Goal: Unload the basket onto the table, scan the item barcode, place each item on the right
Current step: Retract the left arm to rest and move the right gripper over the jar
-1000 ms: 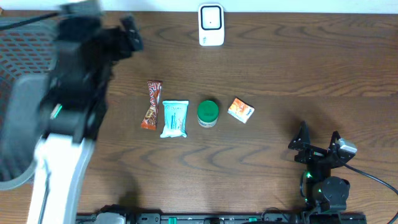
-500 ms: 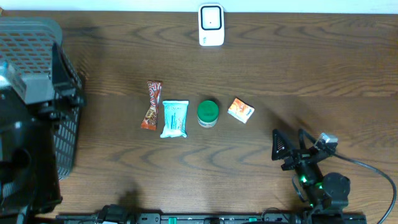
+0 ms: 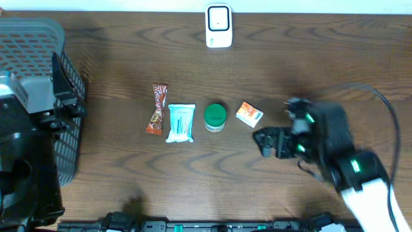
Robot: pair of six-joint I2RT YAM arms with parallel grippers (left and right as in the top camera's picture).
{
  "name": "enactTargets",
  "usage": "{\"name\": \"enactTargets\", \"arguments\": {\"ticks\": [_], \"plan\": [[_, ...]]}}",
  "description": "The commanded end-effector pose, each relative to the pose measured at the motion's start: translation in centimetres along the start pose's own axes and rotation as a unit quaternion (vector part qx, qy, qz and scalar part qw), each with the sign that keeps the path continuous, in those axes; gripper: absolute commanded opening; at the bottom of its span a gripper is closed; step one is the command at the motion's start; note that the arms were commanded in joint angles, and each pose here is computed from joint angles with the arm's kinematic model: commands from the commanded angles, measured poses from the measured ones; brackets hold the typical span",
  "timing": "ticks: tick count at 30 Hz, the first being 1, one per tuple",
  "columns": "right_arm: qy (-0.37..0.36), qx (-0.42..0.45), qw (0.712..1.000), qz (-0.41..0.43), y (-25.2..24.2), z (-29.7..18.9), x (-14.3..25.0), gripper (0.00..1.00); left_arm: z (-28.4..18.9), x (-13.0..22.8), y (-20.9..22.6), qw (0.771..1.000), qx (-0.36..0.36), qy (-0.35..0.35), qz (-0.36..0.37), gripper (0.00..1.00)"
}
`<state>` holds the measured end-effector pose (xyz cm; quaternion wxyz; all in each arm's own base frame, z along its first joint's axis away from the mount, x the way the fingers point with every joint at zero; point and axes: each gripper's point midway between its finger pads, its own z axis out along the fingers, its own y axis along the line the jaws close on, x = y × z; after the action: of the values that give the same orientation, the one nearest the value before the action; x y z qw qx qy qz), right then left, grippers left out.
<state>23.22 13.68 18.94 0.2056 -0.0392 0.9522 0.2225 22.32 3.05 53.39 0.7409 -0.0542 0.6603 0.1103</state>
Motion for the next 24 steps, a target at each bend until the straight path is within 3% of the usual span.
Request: {"name": "enactTargets", "arguments": {"ticks": [1, 6, 10, 24], "plan": [[0.088, 0.007, 0.989, -0.119, 1.7, 1.8, -1.0, 0.99, -0.6, -0.3, 0.5, 1.000, -0.008, -0.007, 0.002, 0.98], [0.156, -0.013, 0.959, -0.238, 2.1, 6.7, -2.9, 0.99, -1.9, -1.0, 1.1, 1.000, -0.009, -0.022, -0.004, 0.98], [0.177, -0.040, 0.916, -0.357, 2.0, 10.4, -3.6, 0.99, -3.3, -1.7, 1.7, 0.999, -0.011, -0.038, -0.010, 0.98], [0.120, -0.051, 0.845, -0.518, 7.4, 14.4, -6.3, 0.99, -5.5, -2.1, 2.7, 0.998, -0.013, -0.052, -0.016, 0.98]]}}
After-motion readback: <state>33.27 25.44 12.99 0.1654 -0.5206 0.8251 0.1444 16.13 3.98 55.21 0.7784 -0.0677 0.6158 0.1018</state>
